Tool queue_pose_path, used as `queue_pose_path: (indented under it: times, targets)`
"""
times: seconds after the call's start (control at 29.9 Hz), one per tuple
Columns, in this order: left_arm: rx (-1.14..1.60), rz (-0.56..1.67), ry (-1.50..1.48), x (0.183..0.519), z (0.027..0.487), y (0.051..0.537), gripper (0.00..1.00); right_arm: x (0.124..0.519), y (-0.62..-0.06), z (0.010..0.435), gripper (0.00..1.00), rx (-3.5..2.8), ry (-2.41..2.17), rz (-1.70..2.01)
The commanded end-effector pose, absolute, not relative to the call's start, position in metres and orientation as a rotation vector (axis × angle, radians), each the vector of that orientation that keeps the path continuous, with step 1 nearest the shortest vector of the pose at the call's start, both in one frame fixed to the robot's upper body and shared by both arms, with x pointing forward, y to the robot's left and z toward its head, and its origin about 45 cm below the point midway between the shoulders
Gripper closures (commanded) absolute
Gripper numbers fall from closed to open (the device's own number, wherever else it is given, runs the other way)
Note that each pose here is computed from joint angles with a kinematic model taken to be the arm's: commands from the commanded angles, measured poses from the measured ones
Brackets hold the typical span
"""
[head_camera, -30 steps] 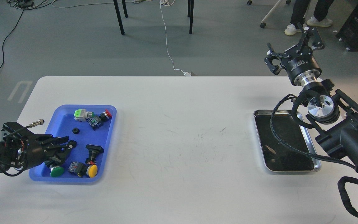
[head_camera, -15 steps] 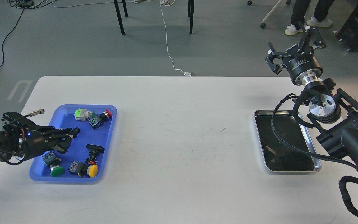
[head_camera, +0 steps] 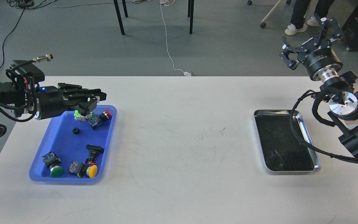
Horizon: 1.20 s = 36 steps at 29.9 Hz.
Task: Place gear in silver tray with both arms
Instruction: 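Carry the black gear to the table middle and release it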
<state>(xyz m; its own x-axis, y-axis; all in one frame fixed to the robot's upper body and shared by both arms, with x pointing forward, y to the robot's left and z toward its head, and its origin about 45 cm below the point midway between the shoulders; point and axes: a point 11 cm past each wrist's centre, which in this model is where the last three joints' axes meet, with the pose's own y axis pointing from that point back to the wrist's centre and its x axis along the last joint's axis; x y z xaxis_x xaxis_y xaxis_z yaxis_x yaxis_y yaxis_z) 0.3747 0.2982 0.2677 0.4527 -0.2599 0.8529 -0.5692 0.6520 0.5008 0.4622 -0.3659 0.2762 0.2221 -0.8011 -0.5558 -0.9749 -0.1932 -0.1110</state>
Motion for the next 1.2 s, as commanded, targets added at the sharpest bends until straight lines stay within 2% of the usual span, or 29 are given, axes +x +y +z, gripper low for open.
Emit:
queue_pose_path:
  times: [0.0, 0.3, 0.4, 0.57, 0.77, 1.17]
  targets:
    - [0.792, 0.157, -1.167, 0.382, 0.271, 0.238, 0.86, 0.441, -0.386, 0.282, 0.01, -2.208, 1.685, 0.48]
    - [0.739, -0.042, -1.222, 0.373, 0.226, 0.112, 0.86, 0.387, -0.424, 0.271, 0.01, -2.326, 1.786, 0.506]
    - [0.786, -0.115, -1.233, 0.369, 0.196, 0.091, 0.86, 0.377, -0.436, 0.275, 0.01, -2.341, 1.824, 0.495]
    - [0.894, -0.128, -1.202, 0.383, 0.15, 0.074, 0.86, 0.367, -0.443, 0.273, 0.01, -2.354, 1.853, 0.504]
    - [0.821, -0.174, -1.183, 0.355, 0.129, 0.027, 0.85, 0.369, -0.442, 0.275, 0.01, -2.348, 1.849, 0.498]
    - [0.954, -0.135, -1.11, 0.368, 0.097, 0.066, 0.84, 0.374, -0.437, 0.277, 0.01, -2.338, 1.858, 0.491]
